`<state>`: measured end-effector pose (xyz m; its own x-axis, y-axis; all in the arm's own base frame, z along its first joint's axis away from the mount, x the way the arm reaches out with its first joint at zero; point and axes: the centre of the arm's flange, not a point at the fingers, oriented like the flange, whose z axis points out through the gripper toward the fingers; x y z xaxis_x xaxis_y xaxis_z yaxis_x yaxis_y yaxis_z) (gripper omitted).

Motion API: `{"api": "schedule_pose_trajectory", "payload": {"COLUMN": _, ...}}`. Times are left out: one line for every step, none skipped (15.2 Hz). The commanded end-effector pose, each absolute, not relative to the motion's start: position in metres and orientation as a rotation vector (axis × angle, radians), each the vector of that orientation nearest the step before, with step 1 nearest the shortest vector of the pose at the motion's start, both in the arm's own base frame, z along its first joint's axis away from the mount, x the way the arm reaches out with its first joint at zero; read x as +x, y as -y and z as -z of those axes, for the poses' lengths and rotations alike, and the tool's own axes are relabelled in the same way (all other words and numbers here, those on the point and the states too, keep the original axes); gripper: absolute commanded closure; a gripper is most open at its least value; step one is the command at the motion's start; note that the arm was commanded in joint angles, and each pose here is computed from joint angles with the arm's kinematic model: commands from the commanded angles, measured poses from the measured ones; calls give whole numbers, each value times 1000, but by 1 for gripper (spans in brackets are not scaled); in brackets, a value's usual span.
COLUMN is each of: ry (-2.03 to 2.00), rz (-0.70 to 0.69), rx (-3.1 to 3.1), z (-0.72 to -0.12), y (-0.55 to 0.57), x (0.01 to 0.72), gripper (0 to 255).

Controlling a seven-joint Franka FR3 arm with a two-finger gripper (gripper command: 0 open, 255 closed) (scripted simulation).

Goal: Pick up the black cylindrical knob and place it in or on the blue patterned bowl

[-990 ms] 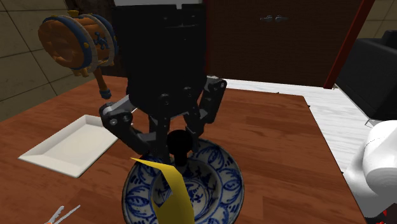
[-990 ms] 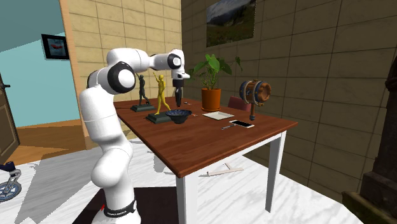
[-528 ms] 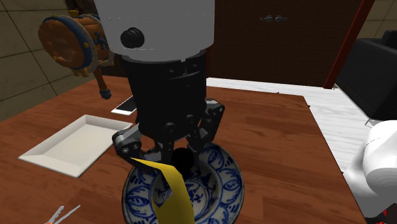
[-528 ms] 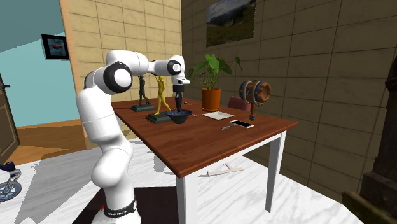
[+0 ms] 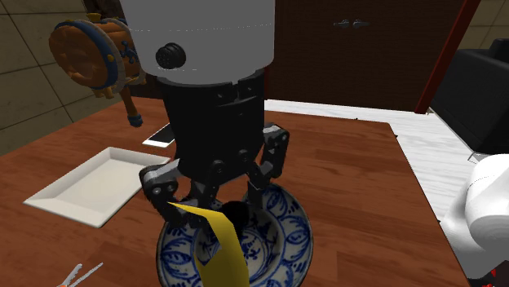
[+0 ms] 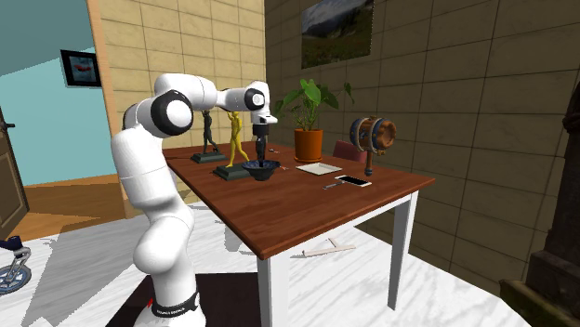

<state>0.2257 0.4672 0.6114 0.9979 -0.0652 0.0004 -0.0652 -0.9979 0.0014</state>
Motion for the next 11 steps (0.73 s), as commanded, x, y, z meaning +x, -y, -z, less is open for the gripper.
{"api": "schedule_pose_trajectory", "payload": {"ry": 102, "rz": -1, "rx": 3139, "z": -611, "y": -467, "x": 226, "gripper": 0}}
{"api": "schedule_pose_trajectory", "payload": {"ry": 102, "rz": -1, "rx": 3139, "z": -611, "y": -467, "x": 226, "gripper": 0}}
{"api": "schedule_pose_trajectory", "payload": {"ry": 102, "rz": -1, "rx": 3139, "z": -611, "y": -467, "x": 226, "gripper": 0}}
{"api": "schedule_pose_trajectory", "payload": {"ry": 102, "rz": -1, "rx": 3139, "z": -611, "y": -467, "x": 226, "gripper": 0}}
{"api": "schedule_pose_trajectory", "payload": {"ry": 102, "rz": -1, "rx": 3139, "z": -611, "y": -467, "x": 226, "gripper": 0}}
{"api": "schedule_pose_trajectory", "payload": {"ry": 102, "rz": -1, "rx": 3139, "z": -625, "y": -467, "x": 226, "gripper": 0}}
{"api": "schedule_pose_trajectory", "payload": {"ry": 102, "rz": -1, "rx": 3139, "z": -638, "y": -467, "x": 226, "gripper": 0}}
{"api": "schedule_pose_trajectory", "payload": {"ry": 102, "rz": -1, "rx": 3139, "z": -651, "y": -467, "x": 226, "gripper": 0}}
{"api": "schedule_pose_trajectory", "payload": {"ry": 102, "rz": -1, "rx": 3139, "z": -661, "y": -467, "x": 226, "gripper": 0}}
{"api": "schedule_pose_trajectory", "payload": {"ry": 102, "rz": -1, "rx": 3139, "z": -661, "y": -467, "x": 226, "gripper": 0}}
{"api": "schedule_pose_trajectory", "payload": {"ry": 102, "rz": -1, "rx": 3139, "z": -661, "y": -467, "x": 226, "gripper": 0}}
